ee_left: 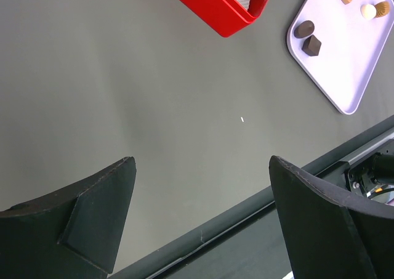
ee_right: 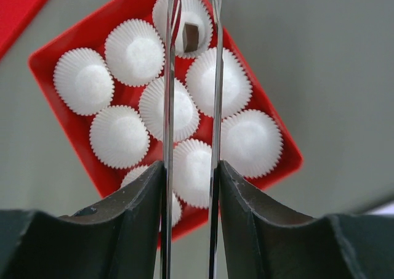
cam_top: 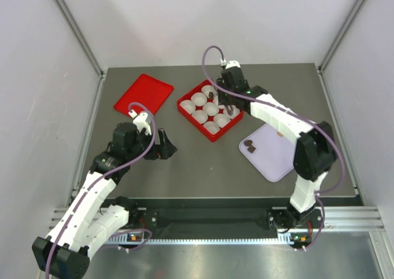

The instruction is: Pack the chocolate

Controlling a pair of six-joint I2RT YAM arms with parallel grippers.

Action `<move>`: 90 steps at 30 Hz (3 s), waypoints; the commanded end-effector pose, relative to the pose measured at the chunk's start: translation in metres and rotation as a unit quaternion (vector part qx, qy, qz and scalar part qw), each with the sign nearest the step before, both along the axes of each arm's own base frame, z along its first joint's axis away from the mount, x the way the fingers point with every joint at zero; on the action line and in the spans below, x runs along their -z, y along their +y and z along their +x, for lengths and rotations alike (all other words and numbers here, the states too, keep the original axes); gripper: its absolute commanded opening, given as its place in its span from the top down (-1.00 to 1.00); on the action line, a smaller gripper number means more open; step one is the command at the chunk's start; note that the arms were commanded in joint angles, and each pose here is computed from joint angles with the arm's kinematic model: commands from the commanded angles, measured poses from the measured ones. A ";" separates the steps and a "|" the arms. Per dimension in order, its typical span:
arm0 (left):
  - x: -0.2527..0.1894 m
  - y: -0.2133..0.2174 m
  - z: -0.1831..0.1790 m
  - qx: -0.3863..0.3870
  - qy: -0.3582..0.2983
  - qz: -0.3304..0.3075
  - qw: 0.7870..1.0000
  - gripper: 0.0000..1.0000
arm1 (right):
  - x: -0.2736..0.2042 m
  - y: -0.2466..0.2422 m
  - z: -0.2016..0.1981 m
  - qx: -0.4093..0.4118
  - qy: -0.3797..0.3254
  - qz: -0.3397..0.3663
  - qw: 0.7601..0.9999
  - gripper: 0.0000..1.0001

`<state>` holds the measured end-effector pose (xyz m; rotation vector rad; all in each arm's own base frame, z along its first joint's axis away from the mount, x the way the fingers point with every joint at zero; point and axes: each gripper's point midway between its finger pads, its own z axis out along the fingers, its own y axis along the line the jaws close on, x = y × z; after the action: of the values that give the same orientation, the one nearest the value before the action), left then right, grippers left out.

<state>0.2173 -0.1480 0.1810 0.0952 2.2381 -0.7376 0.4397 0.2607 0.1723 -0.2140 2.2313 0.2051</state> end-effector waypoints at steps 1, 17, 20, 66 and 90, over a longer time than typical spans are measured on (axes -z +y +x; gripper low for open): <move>-0.009 -0.004 0.005 0.007 -0.024 -0.008 1.000 -0.88 | -0.085 -0.023 -0.024 0.016 -0.080 0.028 0.996 0.22; -0.007 -0.005 0.005 0.009 -0.021 -0.008 1.000 -0.88 | -0.019 -0.205 -0.147 0.216 0.045 -0.072 0.973 0.13; -0.006 -0.005 0.004 0.010 -0.019 -0.008 1.000 -0.88 | -0.011 -0.238 -0.152 0.256 0.058 -0.072 0.962 0.13; -0.008 -0.004 0.005 0.007 -0.023 -0.007 1.000 -0.87 | 0.065 -0.280 -0.134 0.304 0.115 -0.002 0.946 0.22; -0.008 -0.004 0.005 0.007 -0.023 -0.008 1.000 -0.87 | 0.025 -0.282 -0.159 0.295 0.101 -0.011 0.950 0.29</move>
<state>0.2169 -0.1486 0.1808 0.0976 2.2391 -0.7419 0.2746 -0.0175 0.1154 0.4849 2.4738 -0.1380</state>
